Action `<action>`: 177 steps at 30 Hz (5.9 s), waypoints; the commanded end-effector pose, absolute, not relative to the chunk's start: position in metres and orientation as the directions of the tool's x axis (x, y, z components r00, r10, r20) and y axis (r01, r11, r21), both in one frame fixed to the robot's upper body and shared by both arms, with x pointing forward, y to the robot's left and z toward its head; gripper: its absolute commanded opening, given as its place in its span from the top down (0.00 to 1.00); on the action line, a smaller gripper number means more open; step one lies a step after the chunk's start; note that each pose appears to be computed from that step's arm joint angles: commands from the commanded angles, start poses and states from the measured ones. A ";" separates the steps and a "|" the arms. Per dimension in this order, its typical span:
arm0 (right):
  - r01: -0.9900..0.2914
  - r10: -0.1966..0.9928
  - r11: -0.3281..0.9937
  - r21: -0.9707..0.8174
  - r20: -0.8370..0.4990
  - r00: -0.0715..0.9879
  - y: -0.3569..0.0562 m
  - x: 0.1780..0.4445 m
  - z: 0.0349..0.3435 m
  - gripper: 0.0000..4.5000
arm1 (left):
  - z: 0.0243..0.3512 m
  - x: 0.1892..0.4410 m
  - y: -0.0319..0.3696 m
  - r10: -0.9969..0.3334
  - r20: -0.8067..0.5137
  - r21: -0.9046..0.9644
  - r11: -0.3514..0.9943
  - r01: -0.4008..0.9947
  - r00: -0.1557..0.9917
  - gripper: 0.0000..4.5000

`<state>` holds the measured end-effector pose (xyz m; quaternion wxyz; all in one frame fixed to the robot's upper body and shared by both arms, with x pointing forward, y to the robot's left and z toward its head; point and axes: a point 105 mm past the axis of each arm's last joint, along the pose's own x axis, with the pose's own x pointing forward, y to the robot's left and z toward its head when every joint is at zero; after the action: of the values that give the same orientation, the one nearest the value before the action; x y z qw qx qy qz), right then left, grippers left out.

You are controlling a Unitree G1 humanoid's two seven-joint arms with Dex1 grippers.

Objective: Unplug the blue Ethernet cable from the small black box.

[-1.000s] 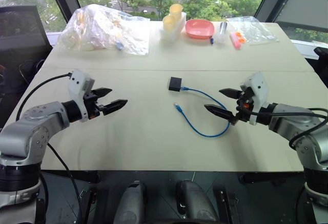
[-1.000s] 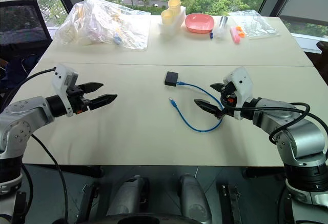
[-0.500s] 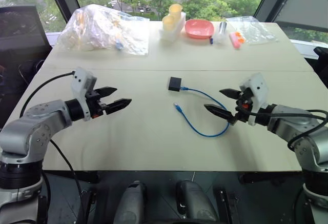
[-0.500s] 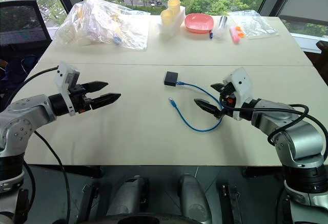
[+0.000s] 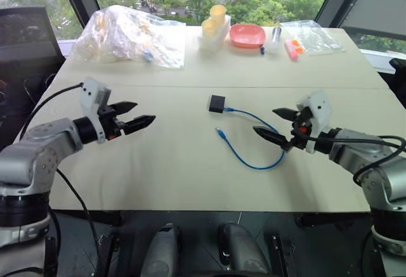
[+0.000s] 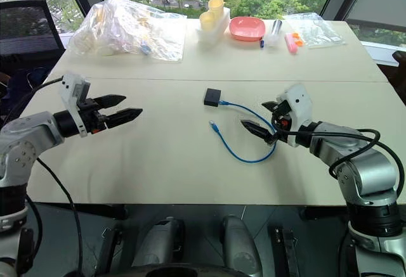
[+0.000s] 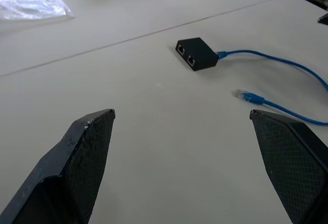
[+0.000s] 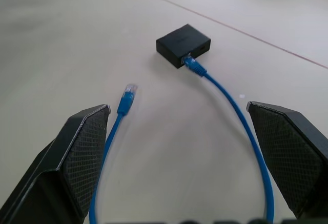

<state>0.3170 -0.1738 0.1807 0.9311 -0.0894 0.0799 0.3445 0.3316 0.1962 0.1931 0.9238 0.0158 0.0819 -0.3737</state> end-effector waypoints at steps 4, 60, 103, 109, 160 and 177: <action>-0.697 0.666 0.677 -0.236 -0.207 0.717 -0.142 0.364 0.186 0.00 | 0.212 0.349 0.184 -0.795 -0.185 0.062 0.577 0.815 0.577 0.02; 0.067 0.737 0.115 -0.991 0.130 0.663 -0.055 0.398 0.259 0.99 | 0.265 0.420 0.107 -0.928 0.077 -0.179 0.346 0.921 0.364 0.00; -0.854 0.848 0.367 0.368 0.245 0.470 -0.017 0.337 0.231 0.15 | 0.277 0.377 0.130 -0.988 0.124 -0.273 0.057 0.960 0.094 0.88; -0.851 0.843 0.363 0.379 0.256 0.473 -0.011 0.345 0.229 0.15 | 0.279 0.371 0.134 -0.988 0.128 -0.274 0.045 0.961 0.082 0.88; -0.796 0.747 0.299 0.527 0.390 0.539 -0.047 0.350 0.243 0.99 | 0.292 0.372 0.145 -0.972 0.208 -0.265 0.054 0.963 0.112 0.88; -0.692 0.626 0.342 0.635 0.396 0.672 -0.113 0.358 0.240 0.99 | 0.296 0.371 0.155 -0.962 0.231 -0.266 0.078 0.961 0.143 0.88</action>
<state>0.3642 -0.1147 0.2222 0.8208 0.4229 -0.0119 0.3837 0.3743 0.1518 0.2820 0.7334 -0.1919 0.0239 -0.6517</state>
